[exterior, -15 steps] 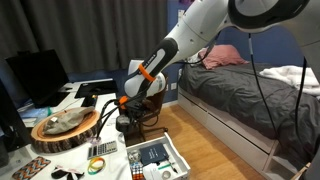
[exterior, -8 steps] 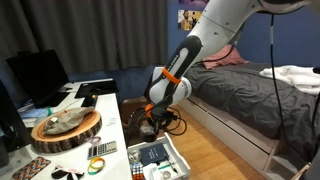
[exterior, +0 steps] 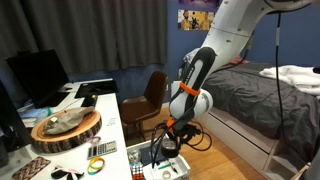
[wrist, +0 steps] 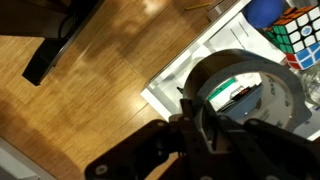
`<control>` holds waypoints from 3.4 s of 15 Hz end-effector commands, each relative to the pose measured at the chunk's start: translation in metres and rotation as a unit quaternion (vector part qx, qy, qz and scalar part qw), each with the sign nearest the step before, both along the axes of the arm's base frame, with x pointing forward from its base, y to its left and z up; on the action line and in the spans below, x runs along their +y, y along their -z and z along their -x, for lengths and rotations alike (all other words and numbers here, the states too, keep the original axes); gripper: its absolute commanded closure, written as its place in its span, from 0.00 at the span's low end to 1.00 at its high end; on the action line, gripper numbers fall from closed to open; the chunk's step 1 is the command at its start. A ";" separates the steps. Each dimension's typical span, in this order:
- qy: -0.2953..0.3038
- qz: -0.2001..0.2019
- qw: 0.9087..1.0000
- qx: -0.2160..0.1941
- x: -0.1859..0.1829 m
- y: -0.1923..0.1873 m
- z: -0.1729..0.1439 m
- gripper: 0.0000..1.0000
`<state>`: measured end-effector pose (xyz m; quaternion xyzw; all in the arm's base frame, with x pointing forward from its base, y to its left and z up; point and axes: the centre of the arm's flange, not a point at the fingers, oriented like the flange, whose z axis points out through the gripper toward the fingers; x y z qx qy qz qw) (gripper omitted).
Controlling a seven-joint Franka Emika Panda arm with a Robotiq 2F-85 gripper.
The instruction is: Put the black masking tape in the open drawer and then move the paper to the left
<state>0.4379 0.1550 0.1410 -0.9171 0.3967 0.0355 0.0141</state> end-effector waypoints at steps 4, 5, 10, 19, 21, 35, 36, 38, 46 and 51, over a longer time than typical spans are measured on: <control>-0.005 -0.002 1.000 -0.028 0.008 0.021 -0.002 0.86; -0.006 -0.003 1.000 -0.029 0.010 0.026 -0.003 0.86; 0.001 0.004 1.000 -0.018 0.012 0.045 -0.027 0.96; -0.003 0.031 0.998 0.059 0.023 0.137 -0.068 0.96; -0.006 0.037 0.996 0.081 0.021 0.152 -0.069 0.96; -0.037 0.055 0.986 0.151 0.030 0.198 -0.076 0.60; -0.040 0.054 0.986 0.152 0.031 0.194 -0.076 0.53; -0.045 0.050 0.988 0.141 0.034 0.183 -0.074 0.39; -0.129 -0.010 0.991 0.046 0.067 0.140 -0.083 0.00; -0.176 -0.001 0.983 0.044 0.078 0.159 -0.089 0.34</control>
